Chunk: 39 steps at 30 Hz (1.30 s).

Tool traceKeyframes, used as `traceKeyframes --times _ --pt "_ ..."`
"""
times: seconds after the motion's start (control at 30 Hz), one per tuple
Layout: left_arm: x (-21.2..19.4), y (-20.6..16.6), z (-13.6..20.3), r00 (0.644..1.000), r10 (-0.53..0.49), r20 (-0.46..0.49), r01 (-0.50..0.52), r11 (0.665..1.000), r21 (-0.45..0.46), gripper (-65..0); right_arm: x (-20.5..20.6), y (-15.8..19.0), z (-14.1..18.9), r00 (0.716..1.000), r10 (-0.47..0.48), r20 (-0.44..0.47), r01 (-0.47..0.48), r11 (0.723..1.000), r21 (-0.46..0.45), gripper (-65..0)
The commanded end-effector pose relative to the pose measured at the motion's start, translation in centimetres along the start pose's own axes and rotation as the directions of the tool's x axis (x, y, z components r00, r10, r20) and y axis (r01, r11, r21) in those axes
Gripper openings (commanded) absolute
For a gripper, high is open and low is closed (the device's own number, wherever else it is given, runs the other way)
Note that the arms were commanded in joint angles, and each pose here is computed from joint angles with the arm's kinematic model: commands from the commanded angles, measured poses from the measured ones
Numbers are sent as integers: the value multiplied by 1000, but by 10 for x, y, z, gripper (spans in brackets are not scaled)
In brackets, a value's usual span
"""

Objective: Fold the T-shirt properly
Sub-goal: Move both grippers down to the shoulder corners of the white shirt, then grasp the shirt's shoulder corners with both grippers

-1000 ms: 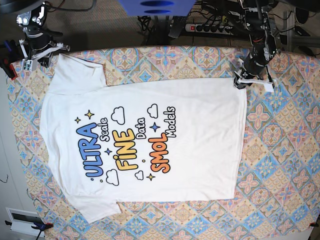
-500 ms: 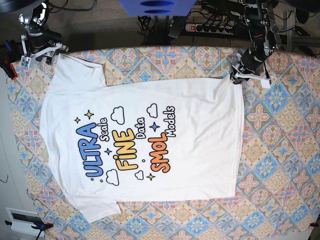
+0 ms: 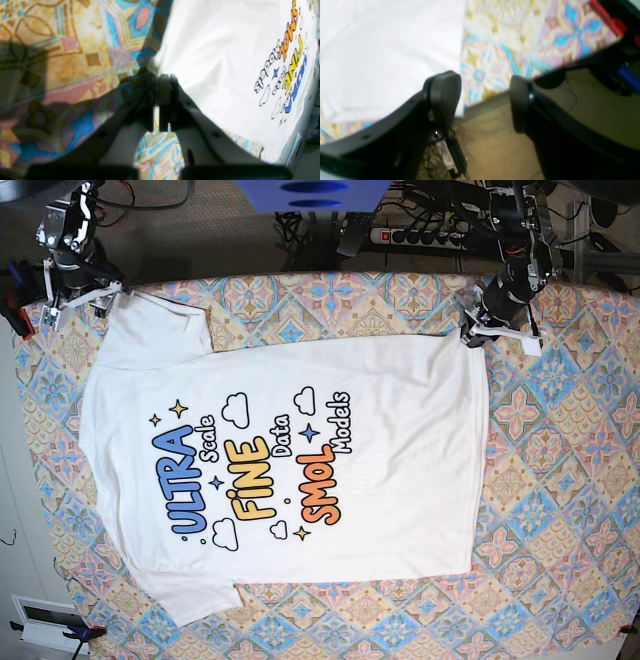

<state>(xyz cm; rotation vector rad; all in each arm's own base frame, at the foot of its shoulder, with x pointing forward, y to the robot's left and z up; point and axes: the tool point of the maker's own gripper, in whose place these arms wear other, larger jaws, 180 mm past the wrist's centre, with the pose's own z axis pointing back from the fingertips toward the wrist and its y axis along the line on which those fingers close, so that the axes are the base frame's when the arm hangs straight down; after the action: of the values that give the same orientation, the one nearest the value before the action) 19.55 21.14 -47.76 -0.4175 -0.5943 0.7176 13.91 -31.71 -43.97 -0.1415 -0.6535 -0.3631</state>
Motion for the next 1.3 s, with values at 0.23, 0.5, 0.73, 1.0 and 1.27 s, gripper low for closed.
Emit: traceKeyframes --times 0.23,0.5,0.73,1.0,1.27 --pt "6 0 3 1000 -13 11 13 1000 -3 -650 1 17 -17 999 15 -46 -13 999 52 -312" --pt "6 0 3 1000 -14 11 14 1000 -2 -650 1 28 -25 997 38 -65 -31 993 115 -312" --pt "6 -1 3 1000 -15 12 15 1000 -3 -650 -10 26 -29 995 34 -95 -24 993 112 -312" --pt "6 -1 3 1000 -13 12 13 1000 -4 -650 -16 25 -30 993 28 -111 -16 994 110 -312" --pt "6 -1 3 1000 -14 11 14 1000 -5 -650 -29 40 -31 979 -128 -158 159 966 204 -334"
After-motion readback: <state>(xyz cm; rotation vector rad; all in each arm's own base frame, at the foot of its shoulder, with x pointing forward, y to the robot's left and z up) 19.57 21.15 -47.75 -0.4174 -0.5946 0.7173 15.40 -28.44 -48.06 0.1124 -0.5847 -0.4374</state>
